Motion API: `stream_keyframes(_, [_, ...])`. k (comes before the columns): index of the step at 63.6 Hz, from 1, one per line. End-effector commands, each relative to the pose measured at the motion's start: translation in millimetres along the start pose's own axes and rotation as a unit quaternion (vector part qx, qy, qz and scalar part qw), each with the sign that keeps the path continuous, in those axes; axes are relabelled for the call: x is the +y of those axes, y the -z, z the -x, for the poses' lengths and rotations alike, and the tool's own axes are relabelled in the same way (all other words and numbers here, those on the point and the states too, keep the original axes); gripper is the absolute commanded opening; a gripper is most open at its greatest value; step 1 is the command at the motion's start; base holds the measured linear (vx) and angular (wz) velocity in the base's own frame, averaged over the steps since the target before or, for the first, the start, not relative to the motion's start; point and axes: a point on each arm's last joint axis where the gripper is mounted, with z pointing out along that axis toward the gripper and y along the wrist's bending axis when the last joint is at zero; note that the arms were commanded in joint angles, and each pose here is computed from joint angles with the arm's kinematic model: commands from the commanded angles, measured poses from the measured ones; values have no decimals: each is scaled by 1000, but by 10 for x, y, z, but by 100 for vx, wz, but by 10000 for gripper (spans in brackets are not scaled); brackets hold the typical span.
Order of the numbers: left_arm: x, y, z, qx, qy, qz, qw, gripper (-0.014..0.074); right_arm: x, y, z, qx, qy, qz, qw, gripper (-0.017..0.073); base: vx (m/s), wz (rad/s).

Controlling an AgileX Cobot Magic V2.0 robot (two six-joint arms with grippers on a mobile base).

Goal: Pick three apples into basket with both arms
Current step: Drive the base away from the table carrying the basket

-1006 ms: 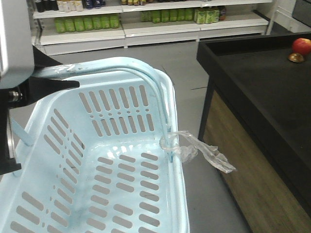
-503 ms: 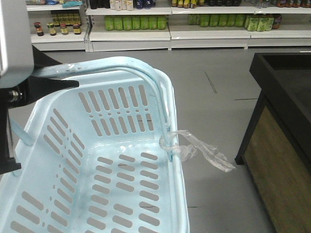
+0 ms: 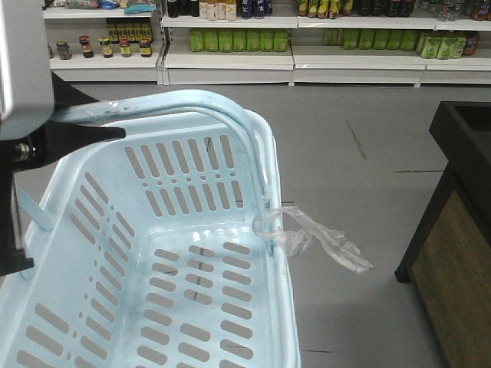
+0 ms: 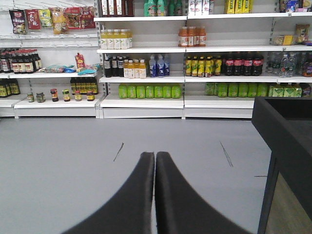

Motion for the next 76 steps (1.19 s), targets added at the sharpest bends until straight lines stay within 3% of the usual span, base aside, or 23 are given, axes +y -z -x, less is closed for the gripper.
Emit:
stream_keyframes(1, [110,140,96,-48,6,48,998,-6,1,3,27,-37,8,1,999,-9,16,1])
stream_keyframes(76, [110,140,96,-48,6,48,998,-6,1,3,27,-37,8,1,999,-9,19,0])
